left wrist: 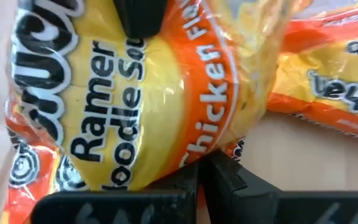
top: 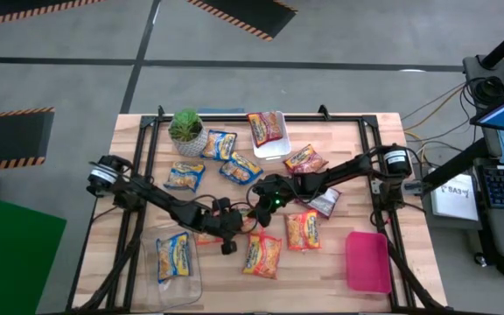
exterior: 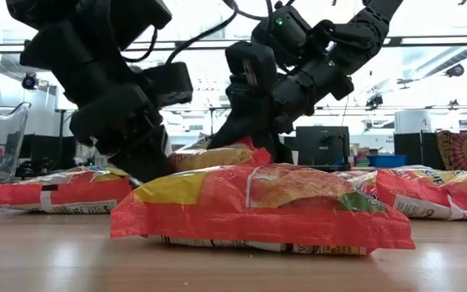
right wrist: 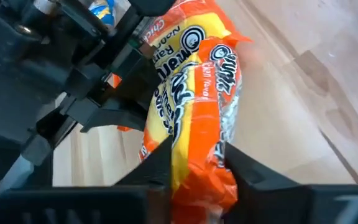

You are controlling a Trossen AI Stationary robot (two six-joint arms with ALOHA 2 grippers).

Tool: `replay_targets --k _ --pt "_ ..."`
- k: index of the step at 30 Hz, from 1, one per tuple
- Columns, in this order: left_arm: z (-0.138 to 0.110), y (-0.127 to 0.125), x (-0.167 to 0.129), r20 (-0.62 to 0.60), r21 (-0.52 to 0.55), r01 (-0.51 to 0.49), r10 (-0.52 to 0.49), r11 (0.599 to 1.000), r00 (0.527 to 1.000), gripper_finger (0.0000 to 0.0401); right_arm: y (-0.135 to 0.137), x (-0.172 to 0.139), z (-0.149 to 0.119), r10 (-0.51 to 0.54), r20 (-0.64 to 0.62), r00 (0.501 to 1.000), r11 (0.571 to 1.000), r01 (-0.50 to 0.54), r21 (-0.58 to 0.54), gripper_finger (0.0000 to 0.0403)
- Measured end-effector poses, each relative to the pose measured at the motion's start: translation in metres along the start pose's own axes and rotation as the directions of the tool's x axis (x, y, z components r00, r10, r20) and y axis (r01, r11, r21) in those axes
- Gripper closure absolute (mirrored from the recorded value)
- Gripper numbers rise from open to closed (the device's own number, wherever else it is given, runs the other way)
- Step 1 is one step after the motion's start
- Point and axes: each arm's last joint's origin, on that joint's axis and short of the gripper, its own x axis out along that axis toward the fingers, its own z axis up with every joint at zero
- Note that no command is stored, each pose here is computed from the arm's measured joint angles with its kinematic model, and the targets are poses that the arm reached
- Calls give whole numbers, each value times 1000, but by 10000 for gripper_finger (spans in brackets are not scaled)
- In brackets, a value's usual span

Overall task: Sort Maruchan noodles
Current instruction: Put the top orange noodle pack into the pink bin

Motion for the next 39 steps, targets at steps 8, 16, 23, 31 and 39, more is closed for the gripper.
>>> replay_targets --k 8,16,23,31,39 --pt "16 2 -44 60 110 20 -27 994 998 401 15 -21 7 24 -10 1000 998 -24 -57 387" --pt "44 12 -109 296 265 -28 -53 964 954 401 53 -80 22 18 -19 1000 986 -21 -164 388" --pt "60 21 -151 482 346 -116 -70 931 874 401 103 -135 34 -60 -105 993 969 33 -244 390" --pt "63 28 -171 544 324 -152 -53 934 837 401 145 -190 6 -231 -433 871 966 153 -208 390" --pt "61 23 -161 520 335 -144 -55 931 852 401 160 -208 -38 -355 -651 671 935 264 -238 390"
